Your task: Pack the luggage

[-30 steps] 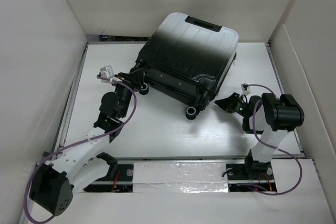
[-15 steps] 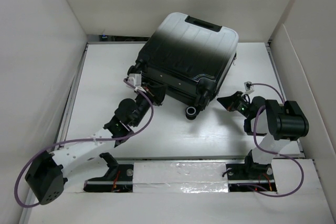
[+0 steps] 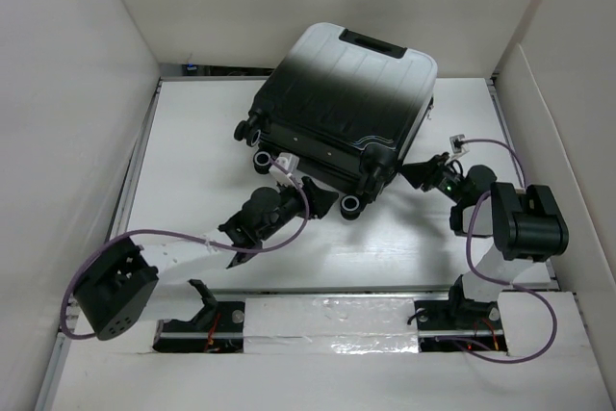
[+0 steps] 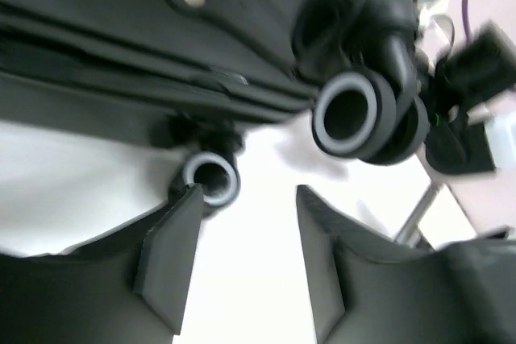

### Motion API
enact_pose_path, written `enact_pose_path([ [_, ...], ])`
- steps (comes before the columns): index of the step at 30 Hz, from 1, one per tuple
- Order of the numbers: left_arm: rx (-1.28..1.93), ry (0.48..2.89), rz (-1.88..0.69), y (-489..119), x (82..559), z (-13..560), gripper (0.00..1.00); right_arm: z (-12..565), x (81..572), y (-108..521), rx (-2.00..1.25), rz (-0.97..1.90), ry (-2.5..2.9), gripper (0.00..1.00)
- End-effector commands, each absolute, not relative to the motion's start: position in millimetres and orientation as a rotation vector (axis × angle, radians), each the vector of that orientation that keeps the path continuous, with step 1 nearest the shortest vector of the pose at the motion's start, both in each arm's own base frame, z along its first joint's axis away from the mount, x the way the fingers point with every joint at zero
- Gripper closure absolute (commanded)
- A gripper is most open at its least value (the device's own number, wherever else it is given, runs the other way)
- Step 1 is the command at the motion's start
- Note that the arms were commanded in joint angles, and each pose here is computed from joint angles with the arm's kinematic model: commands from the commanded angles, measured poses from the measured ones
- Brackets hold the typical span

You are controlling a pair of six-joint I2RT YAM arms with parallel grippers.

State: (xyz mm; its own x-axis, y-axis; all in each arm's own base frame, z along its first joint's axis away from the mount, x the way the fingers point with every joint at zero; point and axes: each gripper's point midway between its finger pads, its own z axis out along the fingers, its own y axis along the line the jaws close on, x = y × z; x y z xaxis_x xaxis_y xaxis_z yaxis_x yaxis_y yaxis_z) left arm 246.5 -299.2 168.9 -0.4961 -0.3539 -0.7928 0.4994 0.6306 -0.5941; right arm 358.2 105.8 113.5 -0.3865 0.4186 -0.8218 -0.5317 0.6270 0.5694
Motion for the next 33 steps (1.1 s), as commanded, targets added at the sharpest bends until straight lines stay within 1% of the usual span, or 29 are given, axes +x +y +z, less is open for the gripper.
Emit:
enact_pose_path([
  [1, 0.239, 1.698, -1.191, -335.8, 230.9, 211.6, 0.52, 191.9, 364.3, 110.7, -0.436, 0.875, 1.316, 0.58],
  [2, 0.260, 1.699, -1.192, -340.4, 228.2, 212.2, 0.48, 194.4, 366.9, 111.2, -0.454, 0.872, 1.293, 0.59],
  [4, 0.287, 1.700, -1.180, -347.4, 229.7, 215.6, 0.45, 194.1, 365.3, 112.5, -0.476, 0.906, 1.285, 0.63],
  [5, 0.301, 1.701, -1.186, -351.4, 226.5, 217.1, 0.43, 199.7, 366.9, 114.3, -0.507, 0.912, 1.259, 0.64],
  [6, 0.304, 1.701, -1.188, -352.6, 226.6, 218.0, 0.42, 193.4, 367.4, 116.2, -0.500, 0.951, 1.278, 0.64],
  [9, 0.310, 1.698, -1.193, -355.4, 227.4, 220.5, 0.38, 187.5, 368.2, 118.8, -0.526, 0.977, 1.285, 0.59],
  [12, 0.340, 1.702, -1.204, -363.3, 225.0, 219.9, 0.33, 188.0, 368.8, 118.2, -0.523, 0.971, 1.282, 0.59],
  [14, 0.357, 1.710, -1.212, -370.2, 226.4, 219.6, 0.30, 187.9, 369.6, 118.1, -0.519, 0.974, 1.283, 0.62],
  [16, 0.381, 1.717, -1.223, -377.7, 227.1, 219.7, 0.29, 185.4, 369.8, 118.0, -0.508, 0.980, 1.292, 0.66],
  [19, 0.400, 1.720, -1.236, -386.5, 229.3, 221.0, 0.25, 180.9, 369.4, 120.7, -0.494, 0.994, 1.305, 0.69],
  [21, 0.418, 1.717, -1.255, -391.4, 227.9, 222.5, 0.25, 177.3, 368.8, 120.5, -0.481, 1.001, 1.316, 0.71],
  [22, 0.419, 1.713, -1.256, -394.3, 230.0, 223.4, 0.25, 177.0, 368.2, 122.8, -0.475, 1.002, 1.316, 0.75],
  [23, 0.419, 1.711, -1.254, -396.6, 232.1, 224.5, 0.25, 175.4, 366.9, 122.7, -0.470, 1.001, 1.320, 0.78],
  [24, 0.419, 1.711, -1.254, -396.7, 232.1, 224.5, 0.25, 175.1, 366.8, 122.6, -0.467, 1.002, 1.322, 0.78],
  [27, 0.431, 1.713, -1.258, -404.0, 231.9, 224.4, 0.25, 174.4, 365.4, 121.5, -0.447, 0.996, 1.326, 0.85],
  [28, 0.432, 1.711, -1.260, -406.7, 233.6, 225.1, 0.25, 175.0, 366.0, 120.5, -0.435, 0.991, 1.325, 0.89],
  [30, 0.434, 1.712, -1.256, -409.0, 235.6, 225.3, 0.26, 172.1, 363.4, 119.8, -0.418, 0.990, 1.335, 0.92],
  [31, 0.435, 1.720, -1.253, -411.8, 237.6, 223.4, 0.26, 172.3, 363.1, 118.9, -0.407, 0.985, 1.336, 0.96],
  [33, 0.438, 1.731, -1.244, -414.8, 240.2, 221.3, 0.27, 171.8, 362.5, 117.4, -0.387, 0.977, 1.338, 0.98],
])
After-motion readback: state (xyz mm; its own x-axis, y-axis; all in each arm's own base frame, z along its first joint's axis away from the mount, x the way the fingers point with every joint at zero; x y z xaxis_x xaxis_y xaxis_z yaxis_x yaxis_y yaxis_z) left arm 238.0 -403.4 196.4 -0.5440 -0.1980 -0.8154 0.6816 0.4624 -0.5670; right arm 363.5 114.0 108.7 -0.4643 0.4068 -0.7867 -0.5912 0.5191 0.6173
